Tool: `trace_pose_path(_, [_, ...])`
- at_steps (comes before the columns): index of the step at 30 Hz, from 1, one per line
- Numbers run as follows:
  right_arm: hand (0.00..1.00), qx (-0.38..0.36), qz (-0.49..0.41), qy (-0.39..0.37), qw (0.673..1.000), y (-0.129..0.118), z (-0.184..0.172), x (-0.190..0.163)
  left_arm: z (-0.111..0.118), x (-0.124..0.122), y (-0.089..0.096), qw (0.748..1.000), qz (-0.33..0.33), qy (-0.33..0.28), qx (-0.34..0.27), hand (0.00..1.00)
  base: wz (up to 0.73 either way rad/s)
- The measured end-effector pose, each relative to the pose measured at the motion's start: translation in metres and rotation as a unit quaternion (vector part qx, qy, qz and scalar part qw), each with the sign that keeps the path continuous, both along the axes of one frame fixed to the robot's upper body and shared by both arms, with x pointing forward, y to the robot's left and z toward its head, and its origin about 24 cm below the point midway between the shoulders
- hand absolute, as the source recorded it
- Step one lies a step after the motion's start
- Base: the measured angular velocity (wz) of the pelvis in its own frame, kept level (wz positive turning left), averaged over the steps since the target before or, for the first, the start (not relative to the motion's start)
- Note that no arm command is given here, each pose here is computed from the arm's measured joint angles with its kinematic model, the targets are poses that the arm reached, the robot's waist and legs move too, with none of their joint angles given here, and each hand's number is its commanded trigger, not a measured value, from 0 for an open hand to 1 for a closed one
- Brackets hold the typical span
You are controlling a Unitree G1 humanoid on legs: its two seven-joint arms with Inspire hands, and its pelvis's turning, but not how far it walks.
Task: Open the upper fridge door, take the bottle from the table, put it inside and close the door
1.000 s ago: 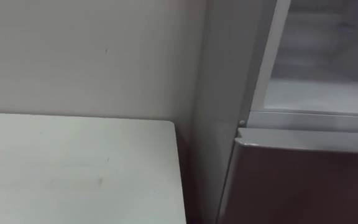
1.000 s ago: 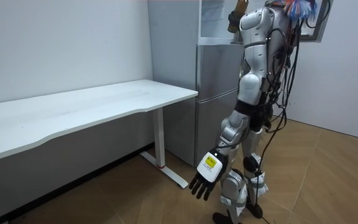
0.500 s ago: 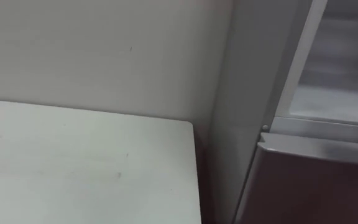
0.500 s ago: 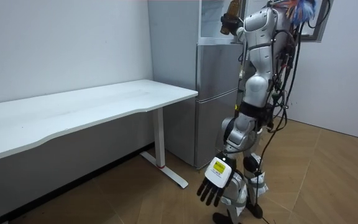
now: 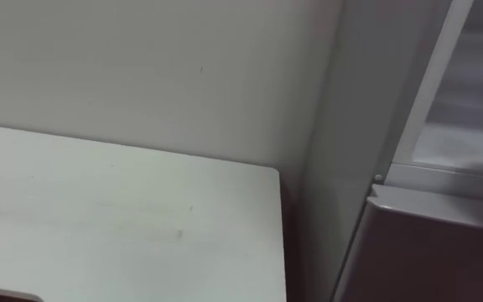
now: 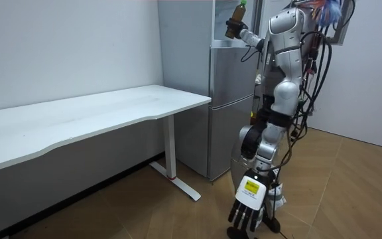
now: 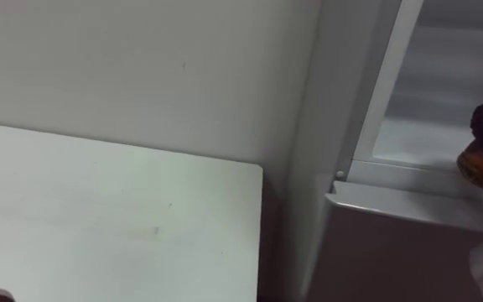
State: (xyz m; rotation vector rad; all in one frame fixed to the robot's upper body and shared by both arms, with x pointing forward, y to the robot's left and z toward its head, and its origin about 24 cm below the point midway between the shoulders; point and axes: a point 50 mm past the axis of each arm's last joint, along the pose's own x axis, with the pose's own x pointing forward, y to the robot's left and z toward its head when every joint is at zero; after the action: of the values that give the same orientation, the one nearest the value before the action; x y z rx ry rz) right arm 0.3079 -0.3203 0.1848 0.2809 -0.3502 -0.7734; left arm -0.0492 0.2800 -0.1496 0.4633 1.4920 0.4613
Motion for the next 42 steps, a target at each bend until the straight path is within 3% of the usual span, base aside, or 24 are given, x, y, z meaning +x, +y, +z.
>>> trace_pose_path(18, [1.0, -0.036, -0.011, 0.064, 0.997, -0.009, 0.003, 0.016, 0.002, -0.009, 0.002, 1.0, 0.007, 0.022, -0.005, 0.0, 0.08])
trace_pose_path(31, [1.0, -0.073, -0.003, 0.13, 0.989, -0.038, 0.002, 0.02, 0.009, -0.001, 0.015, 1.0, 0.012, 0.002, 0.021, 0.0, 0.05])
trace_pose_path(42, [1.0, -0.074, -0.008, 0.153, 0.985, -0.037, 0.0, 0.028, 0.012, -0.011, 0.021, 0.999, 0.013, 0.018, 0.026, 0.0, 0.05])
